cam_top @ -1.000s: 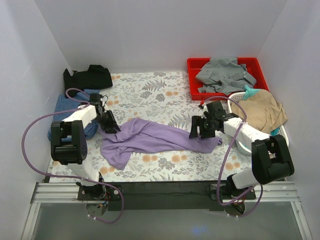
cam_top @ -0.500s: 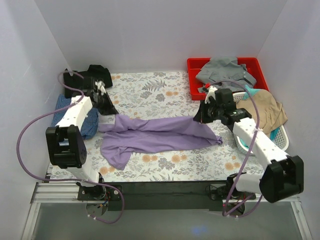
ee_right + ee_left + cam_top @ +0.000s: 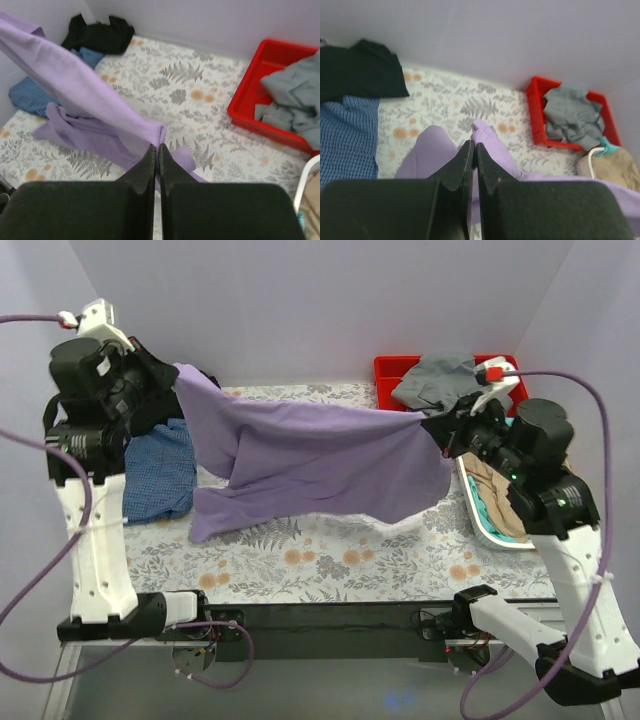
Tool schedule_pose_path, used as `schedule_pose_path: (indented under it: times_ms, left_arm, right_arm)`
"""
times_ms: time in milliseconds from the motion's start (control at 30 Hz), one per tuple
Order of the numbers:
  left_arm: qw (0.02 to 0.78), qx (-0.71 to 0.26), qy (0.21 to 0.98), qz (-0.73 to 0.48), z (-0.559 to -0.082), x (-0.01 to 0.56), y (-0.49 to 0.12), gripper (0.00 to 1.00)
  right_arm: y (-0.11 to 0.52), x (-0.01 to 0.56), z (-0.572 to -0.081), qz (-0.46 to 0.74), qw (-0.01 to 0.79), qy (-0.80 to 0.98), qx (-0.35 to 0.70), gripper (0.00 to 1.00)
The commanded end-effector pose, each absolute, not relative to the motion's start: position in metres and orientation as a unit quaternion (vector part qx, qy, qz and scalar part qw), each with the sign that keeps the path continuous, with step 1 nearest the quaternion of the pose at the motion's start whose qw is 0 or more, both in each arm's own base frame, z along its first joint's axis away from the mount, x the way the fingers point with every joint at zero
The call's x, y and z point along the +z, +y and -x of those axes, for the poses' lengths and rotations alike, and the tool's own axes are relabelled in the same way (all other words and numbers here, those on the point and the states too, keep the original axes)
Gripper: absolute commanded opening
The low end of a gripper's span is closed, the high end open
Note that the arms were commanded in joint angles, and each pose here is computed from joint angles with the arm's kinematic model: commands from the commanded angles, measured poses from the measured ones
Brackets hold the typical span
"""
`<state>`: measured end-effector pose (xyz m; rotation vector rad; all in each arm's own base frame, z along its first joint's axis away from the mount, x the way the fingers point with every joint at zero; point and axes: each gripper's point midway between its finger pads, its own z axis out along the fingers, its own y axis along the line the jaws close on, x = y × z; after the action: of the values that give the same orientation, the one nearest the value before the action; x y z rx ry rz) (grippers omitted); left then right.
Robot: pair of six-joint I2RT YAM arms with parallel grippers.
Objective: Fold and stack the t-shirts
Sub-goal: Flatten the tshirt out
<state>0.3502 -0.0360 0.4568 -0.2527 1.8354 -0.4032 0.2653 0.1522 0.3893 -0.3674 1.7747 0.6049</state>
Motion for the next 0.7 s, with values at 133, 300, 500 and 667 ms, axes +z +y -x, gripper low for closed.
schedule_pose_path:
  times_ms: [133, 300, 500, 667]
  left_arm:
    - [0.683, -0.191, 0.694, 0.124, -0.251, 0.536, -0.032, 0.0]
    - [0.748, -0.242, 0.609, 0.11, -0.174, 0.597, -0.043, 0.0]
    - [0.793, -0.315, 0.517, 0.063, -0.066, 0.644, -0.061, 0.0]
    - [0.819, -0.363, 0.441, 0.047, 0.004, 0.675, -0.057, 0.0]
  right_arm:
    - [0.121, 0.496, -0.178, 0.181, 0.697, 0.644, 0.259, 0.01]
    - [0.122, 0.525, -0.111, 0.245, 0.714, 0.587, 0.293, 0.01]
    - [0.117, 0.549, -0.031, 0.288, 0.739, 0.51, 0.334, 0.01]
    - [0.116, 0.554, 0.012, 0.312, 0.745, 0.474, 0.35, 0.01]
